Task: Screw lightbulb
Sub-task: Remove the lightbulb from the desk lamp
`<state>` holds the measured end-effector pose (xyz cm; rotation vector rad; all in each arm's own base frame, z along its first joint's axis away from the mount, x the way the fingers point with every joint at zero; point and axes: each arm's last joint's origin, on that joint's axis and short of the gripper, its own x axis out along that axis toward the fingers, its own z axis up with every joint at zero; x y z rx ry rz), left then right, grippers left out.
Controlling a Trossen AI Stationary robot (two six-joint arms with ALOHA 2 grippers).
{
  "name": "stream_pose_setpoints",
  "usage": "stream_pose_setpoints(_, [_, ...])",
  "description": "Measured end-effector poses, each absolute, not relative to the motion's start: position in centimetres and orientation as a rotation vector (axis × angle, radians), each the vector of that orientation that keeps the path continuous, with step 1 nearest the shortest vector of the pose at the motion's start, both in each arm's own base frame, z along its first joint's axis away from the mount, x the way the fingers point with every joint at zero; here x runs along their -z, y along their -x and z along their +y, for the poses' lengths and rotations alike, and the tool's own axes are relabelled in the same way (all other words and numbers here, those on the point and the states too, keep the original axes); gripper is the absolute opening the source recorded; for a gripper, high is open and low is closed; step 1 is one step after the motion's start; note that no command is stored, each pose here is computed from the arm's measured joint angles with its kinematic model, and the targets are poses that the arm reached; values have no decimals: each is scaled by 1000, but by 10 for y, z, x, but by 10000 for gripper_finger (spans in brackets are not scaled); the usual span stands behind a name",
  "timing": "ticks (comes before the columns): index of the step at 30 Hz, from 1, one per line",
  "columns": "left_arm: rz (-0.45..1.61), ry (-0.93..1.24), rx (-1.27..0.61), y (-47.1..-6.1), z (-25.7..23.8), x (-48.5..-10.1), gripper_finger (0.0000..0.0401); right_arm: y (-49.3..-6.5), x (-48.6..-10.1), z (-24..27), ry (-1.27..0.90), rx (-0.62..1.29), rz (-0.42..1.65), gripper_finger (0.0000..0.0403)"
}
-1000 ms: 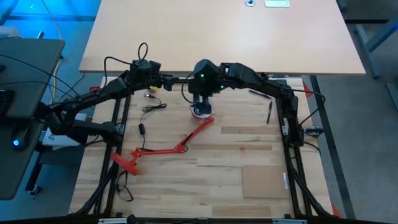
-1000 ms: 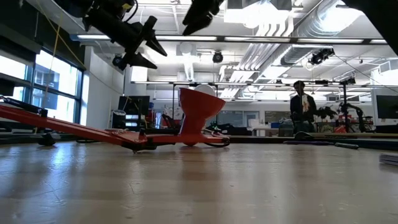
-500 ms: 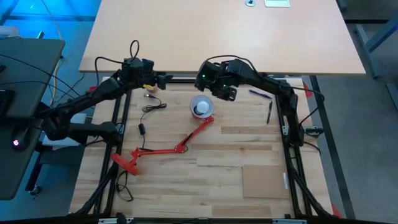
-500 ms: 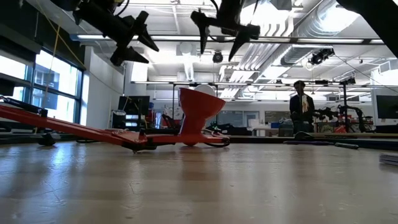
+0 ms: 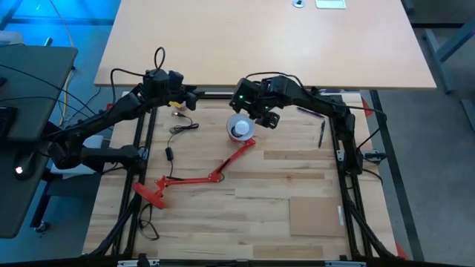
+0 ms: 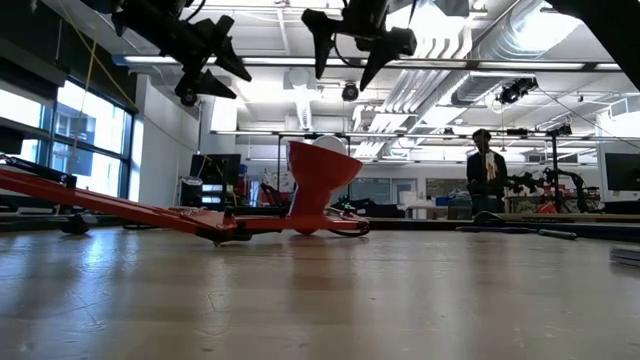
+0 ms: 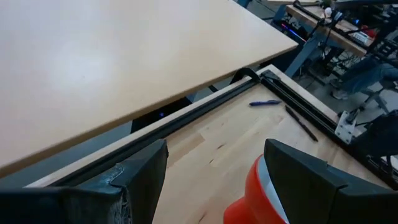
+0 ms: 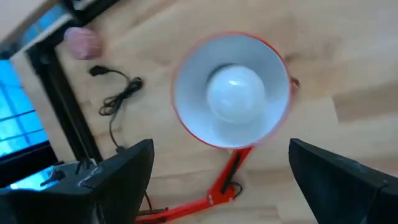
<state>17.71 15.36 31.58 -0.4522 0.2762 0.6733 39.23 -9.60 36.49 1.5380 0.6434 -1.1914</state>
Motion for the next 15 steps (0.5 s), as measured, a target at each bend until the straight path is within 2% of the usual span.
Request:
stream_pose_setpoints(7, [313, 393, -671, -176, 153, -315, 261, -399, -368, -98, -1440, 1100, 605, 362])
stream_pose_setpoints(15, [423, 429, -674, -172, 149, -305, 261, -407, -373, -98, -1300, 978, 587, 362])
